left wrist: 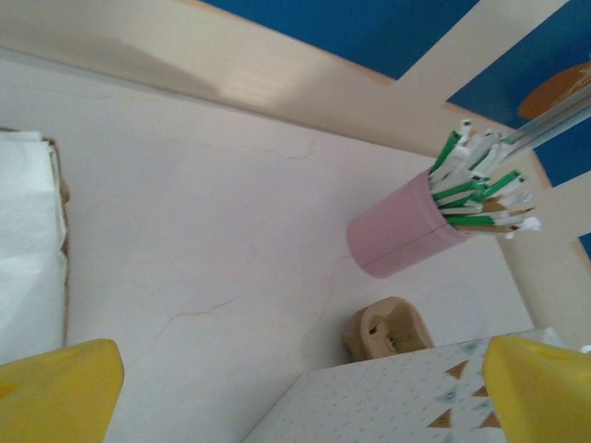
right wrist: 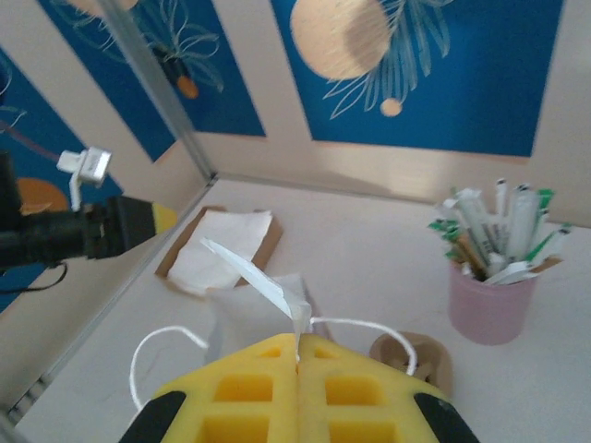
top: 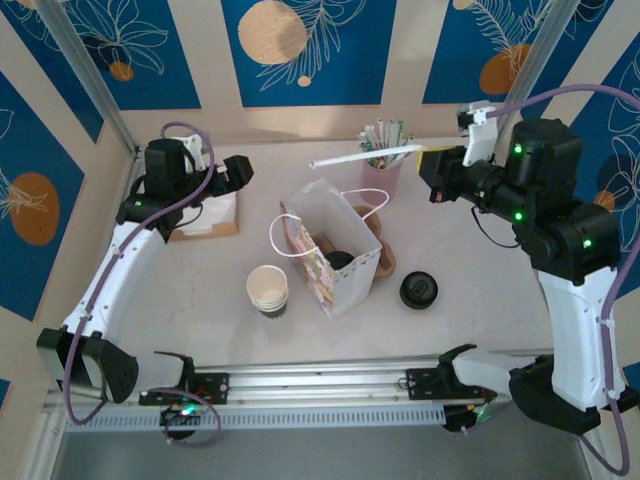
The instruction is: Pack the takeout coffee
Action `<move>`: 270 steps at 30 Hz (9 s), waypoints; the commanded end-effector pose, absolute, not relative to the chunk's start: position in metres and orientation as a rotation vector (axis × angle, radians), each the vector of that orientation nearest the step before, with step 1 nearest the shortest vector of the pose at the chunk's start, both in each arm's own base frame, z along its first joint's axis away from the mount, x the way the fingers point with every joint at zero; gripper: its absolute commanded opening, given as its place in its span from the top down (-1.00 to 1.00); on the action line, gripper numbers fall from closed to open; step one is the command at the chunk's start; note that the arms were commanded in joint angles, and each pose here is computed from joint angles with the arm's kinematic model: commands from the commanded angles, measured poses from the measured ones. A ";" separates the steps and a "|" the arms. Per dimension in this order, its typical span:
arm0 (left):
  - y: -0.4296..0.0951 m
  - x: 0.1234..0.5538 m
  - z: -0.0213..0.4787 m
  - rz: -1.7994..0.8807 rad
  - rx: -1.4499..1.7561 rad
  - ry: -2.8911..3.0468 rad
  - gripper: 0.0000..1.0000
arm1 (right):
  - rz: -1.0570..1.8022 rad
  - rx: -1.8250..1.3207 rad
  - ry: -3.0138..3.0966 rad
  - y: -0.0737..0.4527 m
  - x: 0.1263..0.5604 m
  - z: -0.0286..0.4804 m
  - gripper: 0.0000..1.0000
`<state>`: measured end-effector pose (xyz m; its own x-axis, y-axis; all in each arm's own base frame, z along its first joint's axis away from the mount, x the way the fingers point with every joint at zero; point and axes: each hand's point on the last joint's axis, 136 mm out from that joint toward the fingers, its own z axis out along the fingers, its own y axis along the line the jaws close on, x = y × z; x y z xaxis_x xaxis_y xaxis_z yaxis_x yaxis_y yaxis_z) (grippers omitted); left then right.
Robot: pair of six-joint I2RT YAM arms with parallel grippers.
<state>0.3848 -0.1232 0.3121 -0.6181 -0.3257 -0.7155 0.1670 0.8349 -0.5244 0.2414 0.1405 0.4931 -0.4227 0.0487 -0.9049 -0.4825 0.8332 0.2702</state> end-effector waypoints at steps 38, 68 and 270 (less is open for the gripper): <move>0.004 0.450 0.165 -0.114 -0.417 2.520 -0.52 | 0.262 -0.777 2.343 0.286 0.309 0.311 0.86; 0.022 0.503 0.085 0.092 -0.393 2.752 -0.06 | 0.911 -0.503 2.226 0.252 0.299 0.377 -0.87; -0.267 0.310 0.448 -1.331 -0.251 1.989 -0.33 | 0.235 -0.632 2.028 0.265 0.288 0.363 1.00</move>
<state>0.3135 -0.2834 0.4419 -0.7678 -0.5201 -0.3741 0.1811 0.3839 -0.9054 0.2866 0.2783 0.3704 -0.4113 -0.2781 -0.8680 -0.5737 0.8190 0.0094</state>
